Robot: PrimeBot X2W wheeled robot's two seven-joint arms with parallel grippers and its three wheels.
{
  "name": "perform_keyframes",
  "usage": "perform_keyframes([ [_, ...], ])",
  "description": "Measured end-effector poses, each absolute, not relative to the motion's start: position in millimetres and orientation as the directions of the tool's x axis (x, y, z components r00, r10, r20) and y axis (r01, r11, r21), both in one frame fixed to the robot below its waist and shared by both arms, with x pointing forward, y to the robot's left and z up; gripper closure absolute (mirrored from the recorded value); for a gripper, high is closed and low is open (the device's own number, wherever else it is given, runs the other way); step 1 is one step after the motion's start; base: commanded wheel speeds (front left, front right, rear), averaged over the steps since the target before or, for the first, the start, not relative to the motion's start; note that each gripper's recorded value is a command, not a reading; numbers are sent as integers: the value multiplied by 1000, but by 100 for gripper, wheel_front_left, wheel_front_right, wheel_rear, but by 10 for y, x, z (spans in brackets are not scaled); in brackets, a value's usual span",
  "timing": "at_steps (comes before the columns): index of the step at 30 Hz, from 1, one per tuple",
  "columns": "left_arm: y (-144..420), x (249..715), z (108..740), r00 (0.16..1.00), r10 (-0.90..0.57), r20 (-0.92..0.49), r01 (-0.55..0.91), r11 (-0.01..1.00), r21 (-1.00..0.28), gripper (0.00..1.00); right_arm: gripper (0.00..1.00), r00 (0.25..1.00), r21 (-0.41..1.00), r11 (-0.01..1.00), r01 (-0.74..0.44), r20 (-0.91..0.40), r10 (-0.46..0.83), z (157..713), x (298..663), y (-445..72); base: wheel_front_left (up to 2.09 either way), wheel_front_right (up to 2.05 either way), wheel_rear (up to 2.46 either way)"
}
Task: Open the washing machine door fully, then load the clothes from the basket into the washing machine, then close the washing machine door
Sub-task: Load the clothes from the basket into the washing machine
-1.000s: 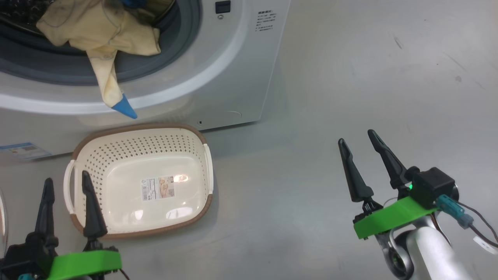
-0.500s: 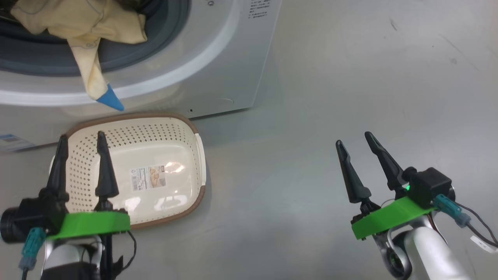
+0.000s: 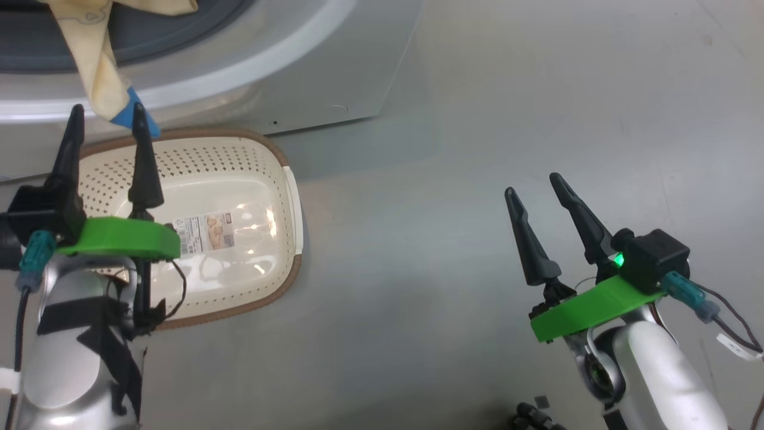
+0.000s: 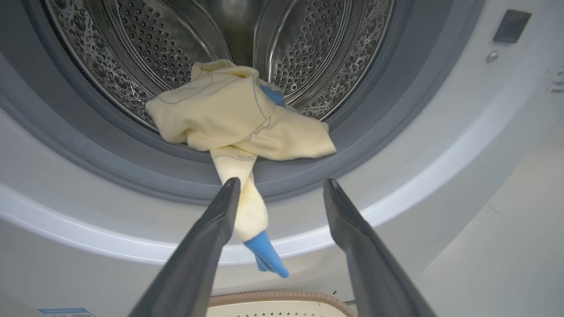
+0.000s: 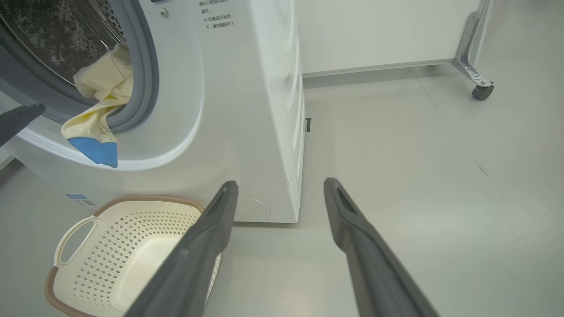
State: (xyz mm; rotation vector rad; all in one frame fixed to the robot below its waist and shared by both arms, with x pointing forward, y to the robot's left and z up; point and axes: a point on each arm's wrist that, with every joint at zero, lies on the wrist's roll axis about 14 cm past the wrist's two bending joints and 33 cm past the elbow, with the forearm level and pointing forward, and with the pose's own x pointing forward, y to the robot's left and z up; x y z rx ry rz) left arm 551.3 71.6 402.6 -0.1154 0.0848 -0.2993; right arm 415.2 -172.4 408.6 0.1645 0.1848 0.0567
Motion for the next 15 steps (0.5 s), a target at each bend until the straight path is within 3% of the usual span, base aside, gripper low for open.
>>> perform_keyframes([
  [15,819,5906,3484,944,-284,-169,276,959,-69,0,0,972,159,987,-38,-223,73,3837,4316,-1752,0,0,0],
])
